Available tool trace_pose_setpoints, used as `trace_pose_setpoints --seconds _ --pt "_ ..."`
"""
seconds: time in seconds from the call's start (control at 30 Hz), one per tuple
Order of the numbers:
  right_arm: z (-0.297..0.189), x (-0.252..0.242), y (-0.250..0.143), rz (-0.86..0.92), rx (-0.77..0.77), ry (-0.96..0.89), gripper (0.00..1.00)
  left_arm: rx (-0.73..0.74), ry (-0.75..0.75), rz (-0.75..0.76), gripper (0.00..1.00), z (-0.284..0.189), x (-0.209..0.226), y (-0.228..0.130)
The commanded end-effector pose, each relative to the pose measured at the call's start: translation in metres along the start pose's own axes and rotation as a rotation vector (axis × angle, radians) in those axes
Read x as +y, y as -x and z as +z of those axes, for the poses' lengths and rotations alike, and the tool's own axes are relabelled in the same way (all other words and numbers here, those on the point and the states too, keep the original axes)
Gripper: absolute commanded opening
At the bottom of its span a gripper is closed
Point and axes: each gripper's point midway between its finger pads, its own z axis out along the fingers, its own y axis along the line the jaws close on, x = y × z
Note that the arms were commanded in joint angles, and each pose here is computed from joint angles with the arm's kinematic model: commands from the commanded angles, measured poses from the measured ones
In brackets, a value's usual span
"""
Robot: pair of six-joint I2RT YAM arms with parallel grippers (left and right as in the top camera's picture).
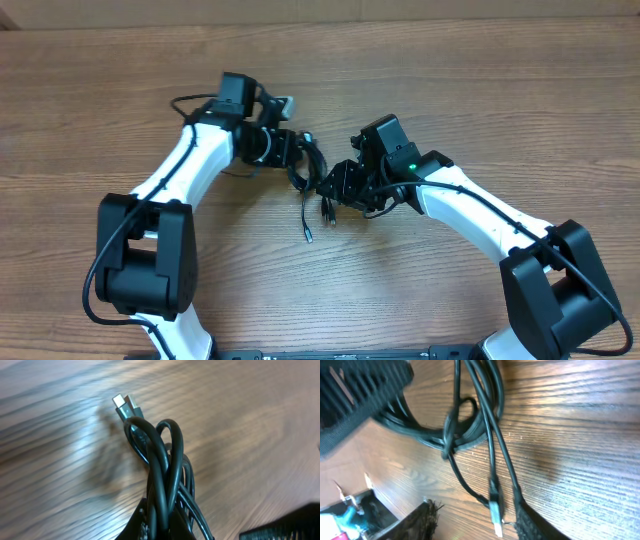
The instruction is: Untangle cables
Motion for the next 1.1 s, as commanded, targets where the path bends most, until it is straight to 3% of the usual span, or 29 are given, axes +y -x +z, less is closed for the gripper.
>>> trace_pose_setpoints --seconds 0.0,0.23,0.43,0.73,1.07 --pt "-0.006 0.021 -0.001 -0.103 -0.04 0.009 0.51 -0.03 0.01 -0.223 0.04 -0.011 0.006 0.009" --pt "0.009 0.035 -0.006 -0.201 -0.119 -0.05 0.56 -0.026 -0.003 -0.229 0.04 -0.011 0.004 0.009" --pt "0.007 0.034 0.013 -0.221 -0.233 -0.101 0.56 -0.027 -0.003 -0.199 0.04 -0.011 0.004 0.009" --pt "0.018 0.029 0.005 -0.235 -0.212 -0.133 0.51 -0.028 0.002 -0.2 0.04 -0.011 0.005 0.009" --pt "0.013 0.048 0.023 -0.27 -0.293 -0.071 0.61 -0.033 0.031 -0.2 0.04 -0.011 0.01 0.009"
